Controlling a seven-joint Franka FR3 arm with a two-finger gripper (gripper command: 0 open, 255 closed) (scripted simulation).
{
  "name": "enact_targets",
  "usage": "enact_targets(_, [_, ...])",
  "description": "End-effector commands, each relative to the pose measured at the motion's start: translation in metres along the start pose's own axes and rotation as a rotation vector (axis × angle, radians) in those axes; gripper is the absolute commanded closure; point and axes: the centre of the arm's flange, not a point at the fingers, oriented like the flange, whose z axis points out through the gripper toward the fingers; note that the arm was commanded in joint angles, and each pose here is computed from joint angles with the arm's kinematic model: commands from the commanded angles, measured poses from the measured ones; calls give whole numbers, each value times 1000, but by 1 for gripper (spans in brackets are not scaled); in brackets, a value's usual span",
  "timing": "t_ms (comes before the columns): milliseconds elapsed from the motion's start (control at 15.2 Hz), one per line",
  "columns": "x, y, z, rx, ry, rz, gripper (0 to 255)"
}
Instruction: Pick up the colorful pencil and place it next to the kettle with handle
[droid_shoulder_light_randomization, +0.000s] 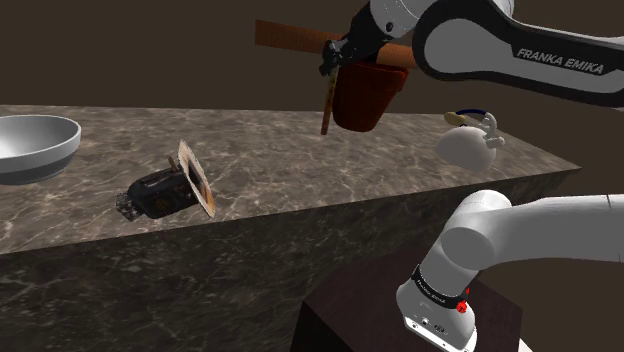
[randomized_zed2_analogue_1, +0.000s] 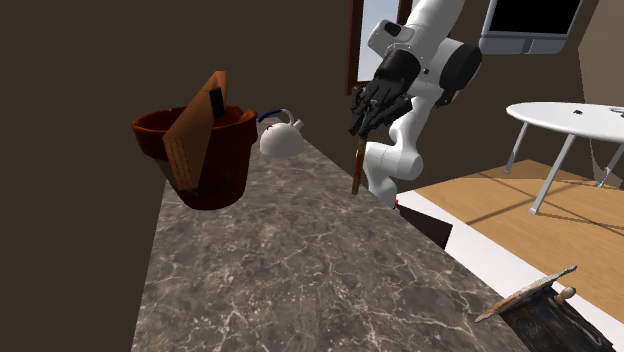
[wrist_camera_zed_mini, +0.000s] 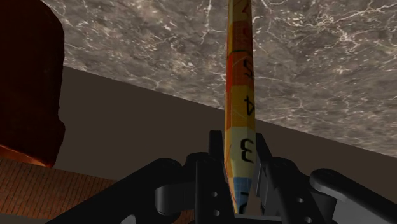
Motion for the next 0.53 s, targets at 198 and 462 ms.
enact_targets(198, [18,1,-19,0,0,0,255])
enact_targets(462, [33,2,-34,0,0,0,255])
